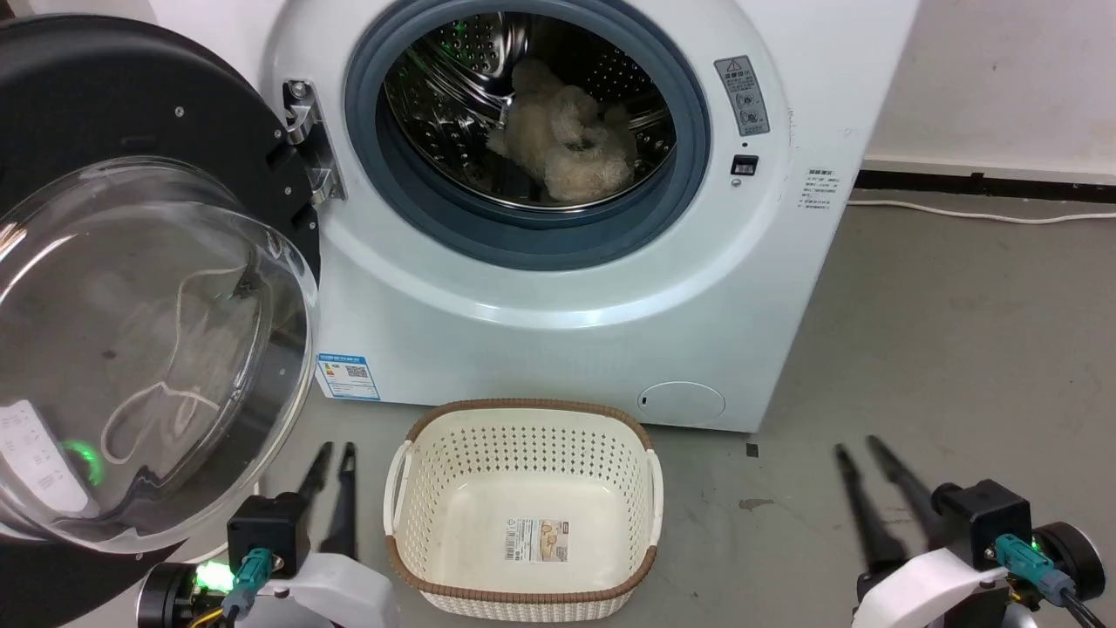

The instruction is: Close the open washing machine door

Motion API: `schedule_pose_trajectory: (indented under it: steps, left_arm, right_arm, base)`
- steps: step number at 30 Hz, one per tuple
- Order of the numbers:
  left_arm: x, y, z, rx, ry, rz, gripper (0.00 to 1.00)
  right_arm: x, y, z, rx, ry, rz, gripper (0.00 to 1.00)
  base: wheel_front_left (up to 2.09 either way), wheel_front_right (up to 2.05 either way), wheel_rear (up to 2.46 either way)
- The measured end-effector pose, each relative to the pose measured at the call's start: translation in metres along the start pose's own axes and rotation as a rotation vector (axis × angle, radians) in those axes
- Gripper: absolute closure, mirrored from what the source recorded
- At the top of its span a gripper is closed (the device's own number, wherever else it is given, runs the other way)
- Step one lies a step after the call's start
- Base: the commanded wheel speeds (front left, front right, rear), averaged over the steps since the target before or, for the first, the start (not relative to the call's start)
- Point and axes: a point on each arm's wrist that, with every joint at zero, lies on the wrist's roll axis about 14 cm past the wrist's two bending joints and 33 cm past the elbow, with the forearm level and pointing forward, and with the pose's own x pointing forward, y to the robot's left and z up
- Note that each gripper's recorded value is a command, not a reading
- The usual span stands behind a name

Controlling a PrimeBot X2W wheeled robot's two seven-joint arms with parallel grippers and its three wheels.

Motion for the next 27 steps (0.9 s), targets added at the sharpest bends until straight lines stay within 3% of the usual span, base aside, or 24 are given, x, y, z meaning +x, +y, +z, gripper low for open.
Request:
schedule_pose_trajectory:
  steps: [27]
  left_arm:
    - [-0.016, 0.011, 0.007, 0.010, -0.048, 0.037, 0.00]
  right_arm:
    - [0.009, 0.018, 0.007, 0.008, -0.047, 0.059, 0.00]
  base:
    - [0.00, 0.00, 0.00]
